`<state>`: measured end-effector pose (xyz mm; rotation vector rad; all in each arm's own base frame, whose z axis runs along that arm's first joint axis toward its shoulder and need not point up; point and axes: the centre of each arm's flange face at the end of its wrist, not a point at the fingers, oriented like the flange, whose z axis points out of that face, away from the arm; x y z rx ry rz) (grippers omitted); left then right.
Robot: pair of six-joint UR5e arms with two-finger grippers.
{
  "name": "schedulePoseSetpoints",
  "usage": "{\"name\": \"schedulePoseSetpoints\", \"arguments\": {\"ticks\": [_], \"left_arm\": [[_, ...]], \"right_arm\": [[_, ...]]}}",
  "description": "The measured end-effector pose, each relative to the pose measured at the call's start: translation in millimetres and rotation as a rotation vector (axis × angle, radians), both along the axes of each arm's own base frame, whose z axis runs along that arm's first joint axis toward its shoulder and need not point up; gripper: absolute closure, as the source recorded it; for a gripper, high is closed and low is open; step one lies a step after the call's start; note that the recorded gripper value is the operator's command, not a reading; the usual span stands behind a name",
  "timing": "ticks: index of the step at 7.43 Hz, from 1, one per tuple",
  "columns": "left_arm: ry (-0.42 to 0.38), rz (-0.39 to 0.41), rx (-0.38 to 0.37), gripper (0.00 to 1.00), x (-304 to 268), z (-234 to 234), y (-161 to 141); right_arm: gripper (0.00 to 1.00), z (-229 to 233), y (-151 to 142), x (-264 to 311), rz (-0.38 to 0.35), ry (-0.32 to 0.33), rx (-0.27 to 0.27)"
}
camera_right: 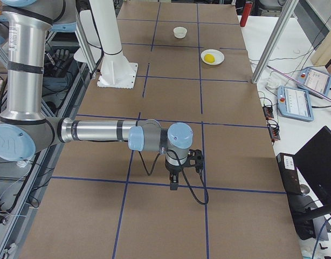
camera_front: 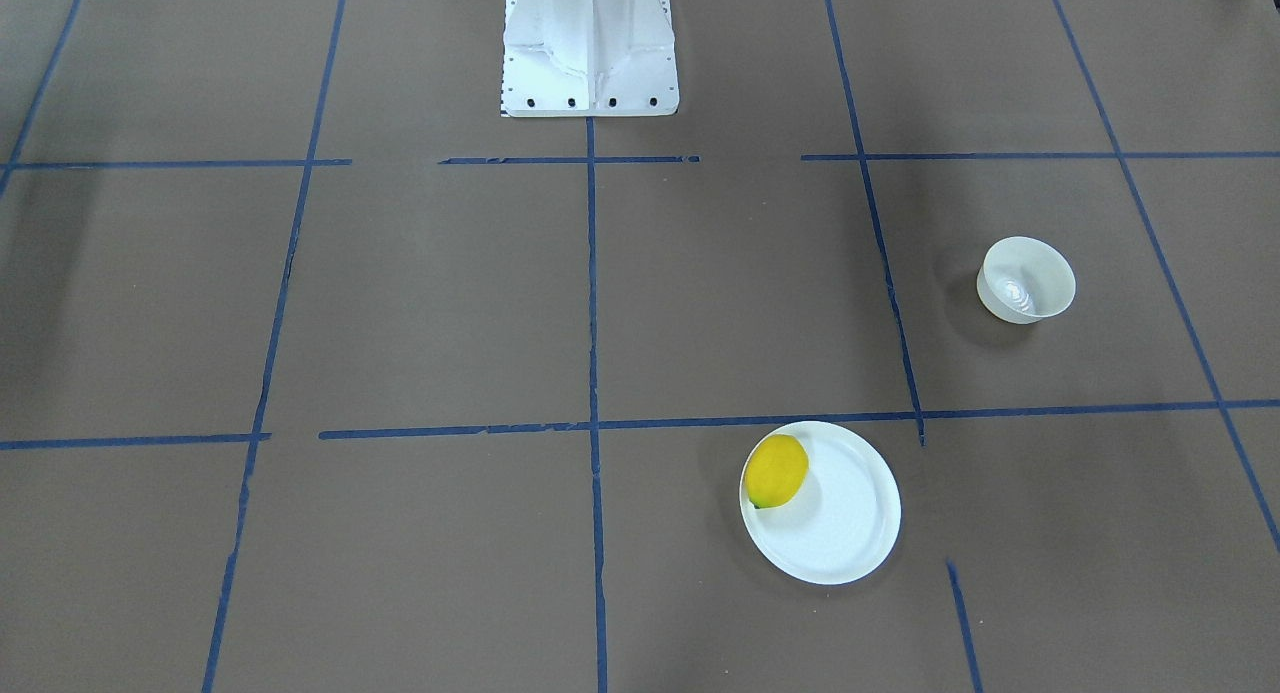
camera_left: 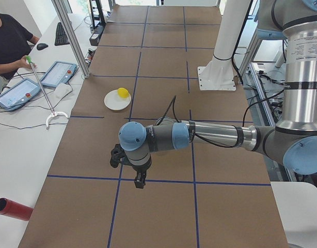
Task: Move lemon from plate to bowl
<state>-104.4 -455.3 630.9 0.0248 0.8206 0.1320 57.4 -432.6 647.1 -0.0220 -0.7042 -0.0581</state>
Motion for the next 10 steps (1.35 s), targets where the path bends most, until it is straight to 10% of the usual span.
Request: {"name": "schedulePoseSetpoints", "arguments": {"ticks": [6,10], "left_arm": [[-0.069,0.012,0.041,0.0,-2,-1,-2],[0.047,0.064,0.178,0.0,103,-71,-60]], "right_arm": [[0.0,0,0,0,0.0,0.0,0.0],[0.0,0,0,0,0.0,0.0,0.0]]}}
